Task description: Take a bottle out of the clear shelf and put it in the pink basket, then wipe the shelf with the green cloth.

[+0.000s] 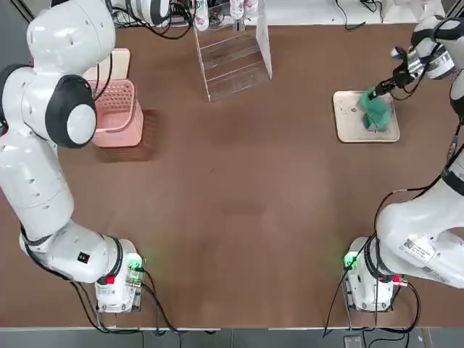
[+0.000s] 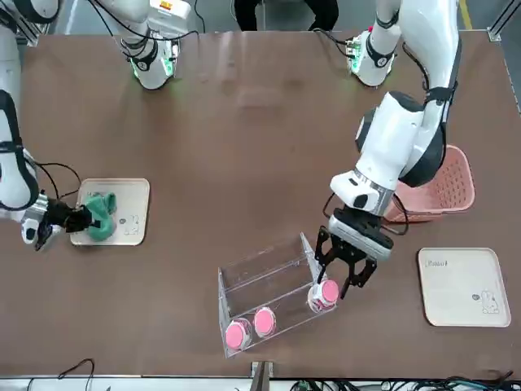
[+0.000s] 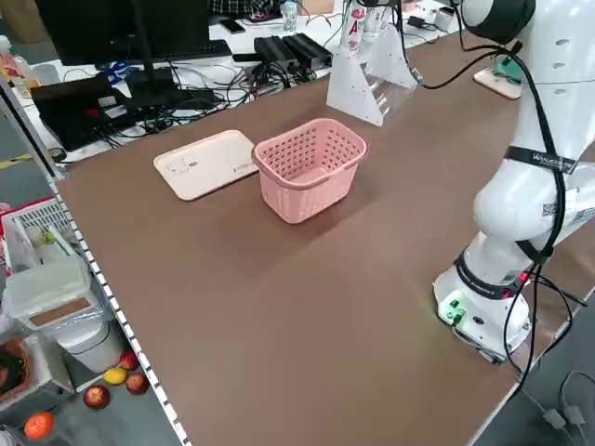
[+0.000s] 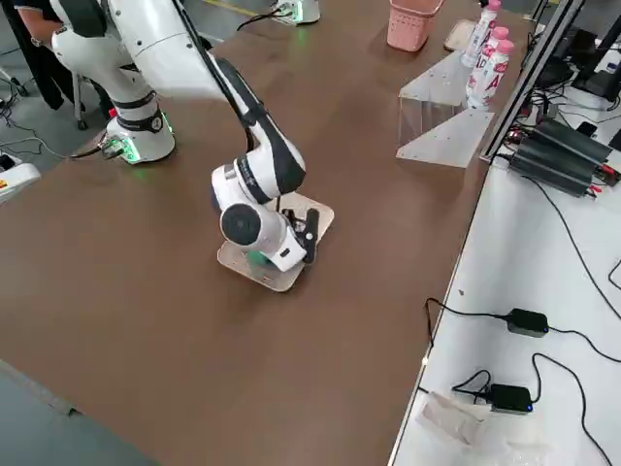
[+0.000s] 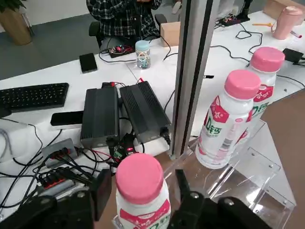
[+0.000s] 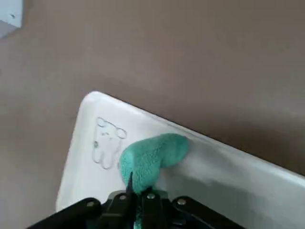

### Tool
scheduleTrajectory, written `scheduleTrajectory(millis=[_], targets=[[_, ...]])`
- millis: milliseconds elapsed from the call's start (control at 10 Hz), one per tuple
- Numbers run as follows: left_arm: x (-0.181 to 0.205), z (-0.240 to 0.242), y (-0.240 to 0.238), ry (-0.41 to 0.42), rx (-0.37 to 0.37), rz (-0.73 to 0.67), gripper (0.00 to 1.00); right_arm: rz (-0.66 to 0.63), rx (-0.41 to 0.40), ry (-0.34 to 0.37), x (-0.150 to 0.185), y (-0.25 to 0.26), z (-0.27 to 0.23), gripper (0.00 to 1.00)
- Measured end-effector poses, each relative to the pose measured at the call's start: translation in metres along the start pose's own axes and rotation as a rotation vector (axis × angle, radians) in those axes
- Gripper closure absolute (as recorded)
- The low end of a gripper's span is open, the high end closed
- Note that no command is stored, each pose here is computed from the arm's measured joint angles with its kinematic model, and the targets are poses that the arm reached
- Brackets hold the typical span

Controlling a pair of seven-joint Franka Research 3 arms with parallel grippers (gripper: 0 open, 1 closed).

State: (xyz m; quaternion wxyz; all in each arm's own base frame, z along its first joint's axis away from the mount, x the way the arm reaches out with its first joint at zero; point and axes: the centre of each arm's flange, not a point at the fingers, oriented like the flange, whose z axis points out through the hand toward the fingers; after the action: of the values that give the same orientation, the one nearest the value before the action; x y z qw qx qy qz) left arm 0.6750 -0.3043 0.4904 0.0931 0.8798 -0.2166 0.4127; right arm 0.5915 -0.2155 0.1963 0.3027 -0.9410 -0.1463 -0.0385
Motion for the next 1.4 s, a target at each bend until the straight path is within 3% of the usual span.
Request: scheduleTrajectory(millis=[500,800,1000,1400], targets=[[0.000,0.002,-0.001,0.001,0.000,-0.001,0.40,0.002,0.186,-0.030,0.058,-0.101,-0.044,0.95],[0.002,0.001,0.000,0.005,-0.001,0.000,0.47,-0.040,0.366,0.099,0.095,-0.177,-0.061,0.95],[0.001,0.003,0.003,0.003,-0.004,0.002,0.47,-0.063,0.476,0.136,0.118,-0.230,-0.041,0.95],[0.001,0.004,0.003,0.002,-0.005,-0.020,0.56,-0.141,0.502,0.139,0.158,-0.335,0.003,0.94]])
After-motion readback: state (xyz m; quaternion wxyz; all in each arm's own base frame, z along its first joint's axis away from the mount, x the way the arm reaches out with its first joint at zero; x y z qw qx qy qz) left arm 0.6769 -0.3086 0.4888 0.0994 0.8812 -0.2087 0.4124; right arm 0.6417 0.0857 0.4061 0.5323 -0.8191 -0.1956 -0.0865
